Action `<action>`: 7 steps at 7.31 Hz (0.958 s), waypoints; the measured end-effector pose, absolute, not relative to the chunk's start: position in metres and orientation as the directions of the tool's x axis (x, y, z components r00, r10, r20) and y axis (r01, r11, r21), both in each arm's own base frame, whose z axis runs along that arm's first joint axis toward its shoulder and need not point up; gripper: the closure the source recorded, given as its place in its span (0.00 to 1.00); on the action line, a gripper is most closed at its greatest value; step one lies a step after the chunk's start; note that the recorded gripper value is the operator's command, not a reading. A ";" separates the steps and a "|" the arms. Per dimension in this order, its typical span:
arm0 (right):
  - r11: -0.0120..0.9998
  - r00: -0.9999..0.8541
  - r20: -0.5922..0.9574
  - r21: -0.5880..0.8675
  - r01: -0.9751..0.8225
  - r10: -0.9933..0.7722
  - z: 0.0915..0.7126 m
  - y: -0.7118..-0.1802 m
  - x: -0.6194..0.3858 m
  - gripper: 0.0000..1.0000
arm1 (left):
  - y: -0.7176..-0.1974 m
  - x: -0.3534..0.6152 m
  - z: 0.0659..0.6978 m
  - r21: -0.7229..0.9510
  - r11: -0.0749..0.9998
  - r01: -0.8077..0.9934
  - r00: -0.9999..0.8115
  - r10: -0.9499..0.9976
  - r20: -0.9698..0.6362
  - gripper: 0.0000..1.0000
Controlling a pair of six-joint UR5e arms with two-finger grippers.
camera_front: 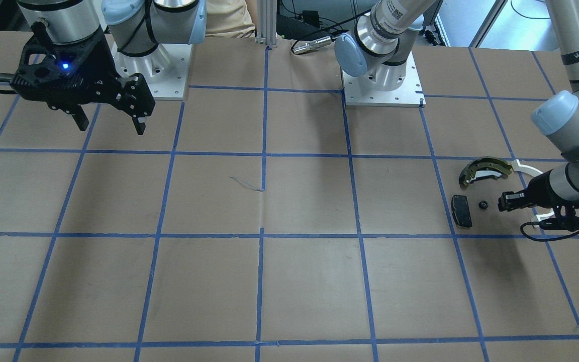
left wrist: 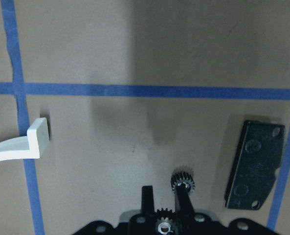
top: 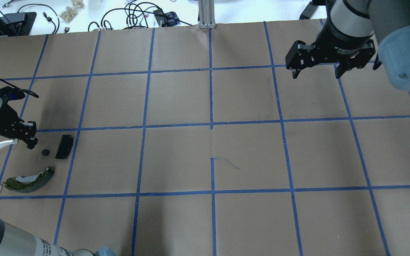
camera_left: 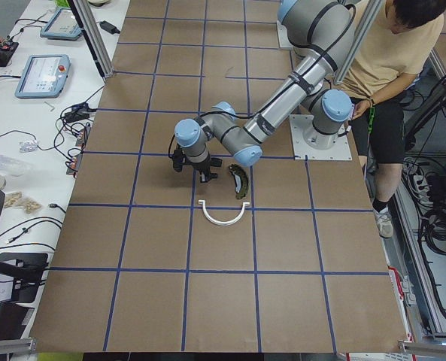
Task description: Place bearing gear from tray to pile
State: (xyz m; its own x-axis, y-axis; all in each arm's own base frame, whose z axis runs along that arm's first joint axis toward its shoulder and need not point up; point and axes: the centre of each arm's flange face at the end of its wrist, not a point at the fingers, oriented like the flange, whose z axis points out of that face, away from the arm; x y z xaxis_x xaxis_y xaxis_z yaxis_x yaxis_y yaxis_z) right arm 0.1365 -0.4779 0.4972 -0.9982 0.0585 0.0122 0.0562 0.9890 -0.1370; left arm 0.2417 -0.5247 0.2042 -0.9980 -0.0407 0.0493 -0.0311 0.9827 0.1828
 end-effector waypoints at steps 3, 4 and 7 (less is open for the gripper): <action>0.989 -0.998 0.012 -0.137 0.056 0.058 0.497 -0.478 0.137 0.00 | -0.516 0.235 0.181 0.162 0.986 -0.029 -0.999 -0.035 0.032 1.00; 0.989 -0.998 0.012 -0.137 0.056 0.058 0.497 -0.478 0.137 0.00 | -0.514 0.234 0.178 0.147 0.989 -0.031 -0.999 -0.034 0.018 1.00; 0.989 -0.998 0.012 -0.136 0.056 0.058 0.497 -0.478 0.137 0.00 | -0.510 0.229 0.178 0.138 0.990 -0.030 -0.999 -0.032 0.008 1.00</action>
State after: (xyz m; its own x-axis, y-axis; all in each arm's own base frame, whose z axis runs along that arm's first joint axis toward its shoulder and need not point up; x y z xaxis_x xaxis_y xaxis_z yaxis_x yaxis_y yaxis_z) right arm 0.1365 -0.4777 0.4968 -0.9982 0.0583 0.0123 0.0561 0.9892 -0.1355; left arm 0.2295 -0.5097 0.1782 -0.9995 -0.0315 0.0077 -0.0302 0.9900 0.1375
